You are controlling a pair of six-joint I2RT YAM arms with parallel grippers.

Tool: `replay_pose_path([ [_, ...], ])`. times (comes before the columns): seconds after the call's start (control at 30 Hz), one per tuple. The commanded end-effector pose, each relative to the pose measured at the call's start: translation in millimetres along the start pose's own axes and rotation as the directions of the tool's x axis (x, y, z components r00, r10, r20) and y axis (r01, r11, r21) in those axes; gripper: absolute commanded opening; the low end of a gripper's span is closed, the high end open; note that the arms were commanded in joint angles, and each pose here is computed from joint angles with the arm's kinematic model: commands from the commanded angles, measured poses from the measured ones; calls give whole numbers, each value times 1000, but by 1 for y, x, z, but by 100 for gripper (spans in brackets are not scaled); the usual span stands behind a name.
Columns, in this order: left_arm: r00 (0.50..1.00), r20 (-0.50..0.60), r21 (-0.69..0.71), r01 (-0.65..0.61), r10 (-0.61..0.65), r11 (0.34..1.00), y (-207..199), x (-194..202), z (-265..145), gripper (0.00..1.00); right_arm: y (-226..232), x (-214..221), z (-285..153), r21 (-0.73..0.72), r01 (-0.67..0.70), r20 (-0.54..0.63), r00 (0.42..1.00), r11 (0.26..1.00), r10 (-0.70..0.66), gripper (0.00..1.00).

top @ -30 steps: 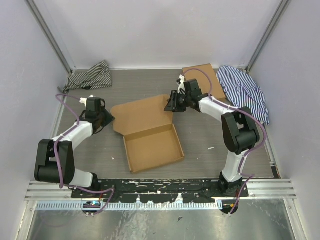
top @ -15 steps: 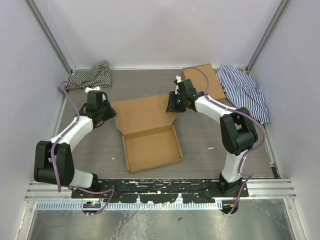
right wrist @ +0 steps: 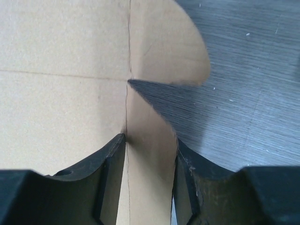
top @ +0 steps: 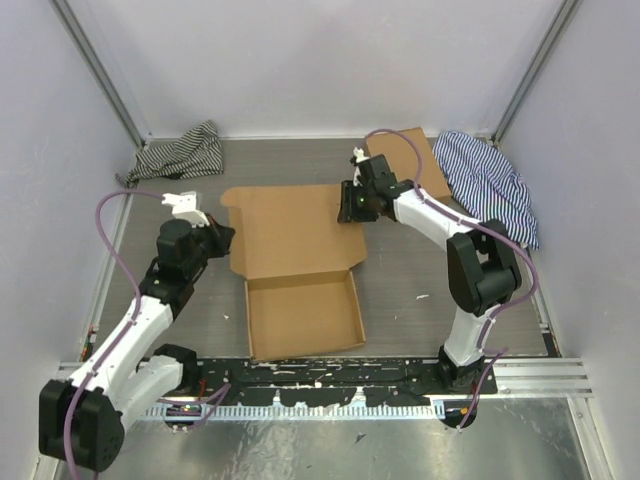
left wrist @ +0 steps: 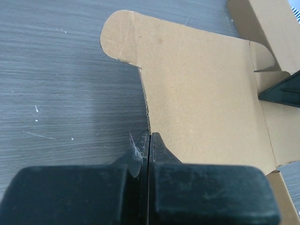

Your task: Fold the paper box

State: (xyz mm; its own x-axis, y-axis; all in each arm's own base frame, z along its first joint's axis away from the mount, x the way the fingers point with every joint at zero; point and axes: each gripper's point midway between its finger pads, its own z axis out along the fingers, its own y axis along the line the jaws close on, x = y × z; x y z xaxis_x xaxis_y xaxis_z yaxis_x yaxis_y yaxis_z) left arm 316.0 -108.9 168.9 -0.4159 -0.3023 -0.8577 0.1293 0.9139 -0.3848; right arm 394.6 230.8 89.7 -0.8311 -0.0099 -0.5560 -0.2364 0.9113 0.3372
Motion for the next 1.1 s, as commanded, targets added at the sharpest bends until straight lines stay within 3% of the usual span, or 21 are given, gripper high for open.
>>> replay_pose_path([
  [0.0, 987, 155, 78, -49, 37, 996, -16, -28, -16, 0, 18, -52, -43, -23, 70, 151, 986, 997, -66, 46],
  [0.13, 983, 176, 101, -60, 41, 993, -20, -30, -22, 0, 27, -57, -55, -57, 89, 162, 984, 994, -78, 41],
  [0.37, 981, 186, 127, -73, 49, 989, -28, -32, -29, 0, 30, -54, -67, -59, 100, 148, 985, 993, -90, 18],
  [0.57, 980, 193, 141, -82, 54, 987, -35, -35, -35, 0, 28, -52, -84, -31, 83, 158, 984, 996, -77, 10],
  [0.8, 980, 197, 100, -61, 40, 993, -32, -44, -46, 27, 33, -72, -114, 35, 121, 326, 937, 992, -126, 1],
  [0.9, 982, 187, 41, -36, 28, 999, -24, -49, -49, 41, 44, -82, -139, 6, 167, 446, 882, 986, -152, 1],
  [1.07, 979, 203, -38, 24, -16, 999, -15, -64, -60, 53, 56, -85, -171, -15, 259, 574, 793, 966, -204, 1],
])
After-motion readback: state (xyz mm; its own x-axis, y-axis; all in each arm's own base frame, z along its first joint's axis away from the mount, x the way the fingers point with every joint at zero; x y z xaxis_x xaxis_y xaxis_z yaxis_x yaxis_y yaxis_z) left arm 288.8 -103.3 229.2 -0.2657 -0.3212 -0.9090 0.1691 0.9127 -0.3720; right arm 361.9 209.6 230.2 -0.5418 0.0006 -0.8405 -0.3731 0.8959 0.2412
